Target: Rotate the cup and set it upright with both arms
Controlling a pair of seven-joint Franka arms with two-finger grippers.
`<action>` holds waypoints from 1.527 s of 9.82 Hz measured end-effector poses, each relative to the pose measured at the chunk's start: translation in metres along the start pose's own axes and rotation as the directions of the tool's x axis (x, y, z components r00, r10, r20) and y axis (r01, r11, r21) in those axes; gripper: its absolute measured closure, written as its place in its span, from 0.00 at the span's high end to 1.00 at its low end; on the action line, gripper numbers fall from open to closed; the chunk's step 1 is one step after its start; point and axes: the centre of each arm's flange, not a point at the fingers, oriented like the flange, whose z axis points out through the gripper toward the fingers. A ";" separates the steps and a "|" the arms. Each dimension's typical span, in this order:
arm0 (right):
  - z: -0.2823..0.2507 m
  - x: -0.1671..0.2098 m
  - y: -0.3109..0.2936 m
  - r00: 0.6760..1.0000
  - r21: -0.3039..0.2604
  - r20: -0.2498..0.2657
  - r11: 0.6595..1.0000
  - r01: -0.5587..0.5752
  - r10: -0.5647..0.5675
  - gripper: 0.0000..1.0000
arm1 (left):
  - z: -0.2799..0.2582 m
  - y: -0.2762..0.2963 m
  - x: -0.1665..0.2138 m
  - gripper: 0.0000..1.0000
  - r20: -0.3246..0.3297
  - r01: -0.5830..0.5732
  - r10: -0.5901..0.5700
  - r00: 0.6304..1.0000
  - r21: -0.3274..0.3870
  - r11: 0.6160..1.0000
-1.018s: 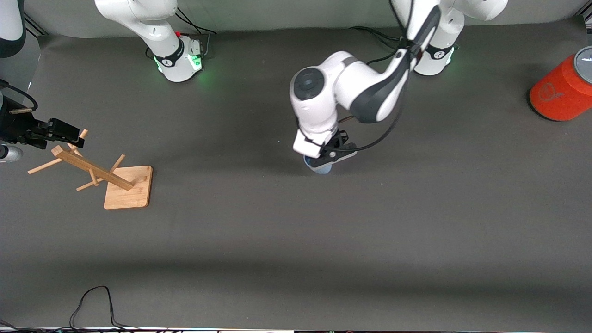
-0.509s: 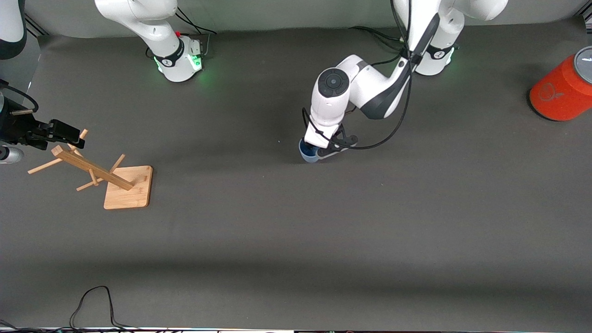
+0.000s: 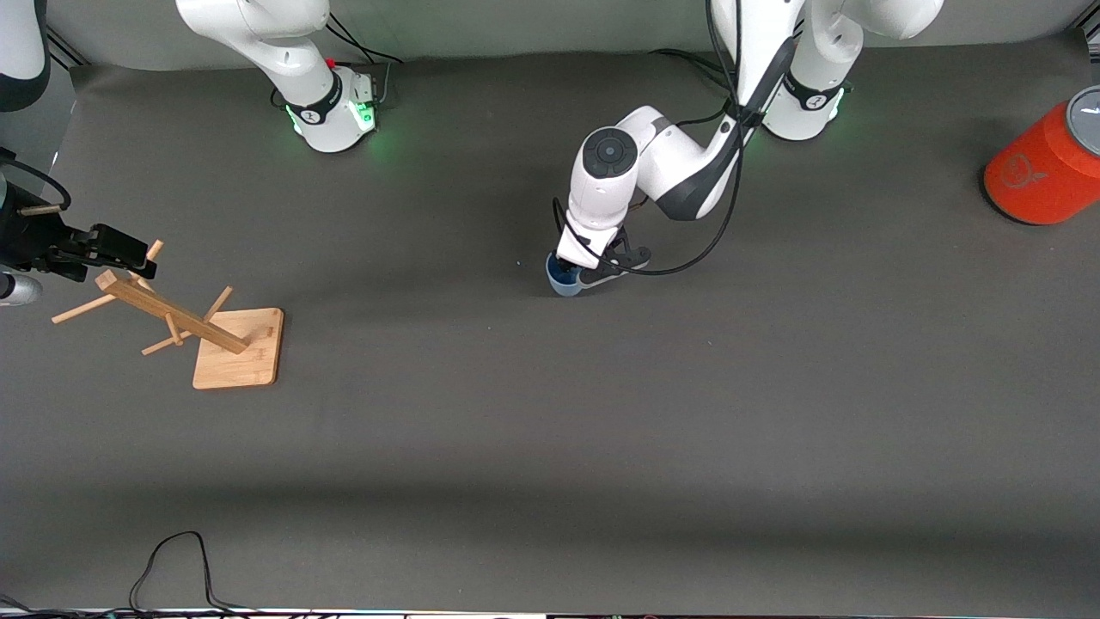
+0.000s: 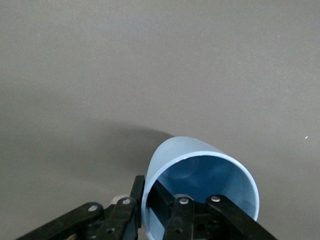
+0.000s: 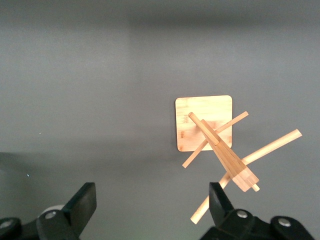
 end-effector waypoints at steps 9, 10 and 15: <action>0.002 0.001 0.000 1.000 0.000 0.003 1.000 0.000 0.000 1.00 | -0.048 0.005 0.002 1.00 0.034 -0.151 0.149 0.988 0.064 0.986; 0.002 0.001 0.000 1.000 0.000 0.003 1.000 0.000 0.000 1.00 | -0.080 0.000 0.020 1.00 0.055 -0.219 0.215 0.975 0.086 0.972; 0.004 0.001 0.000 1.000 0.000 0.007 1.000 0.000 0.000 1.00 | -0.262 -0.128 0.234 1.00 0.012 -0.322 0.321 0.947 0.054 0.945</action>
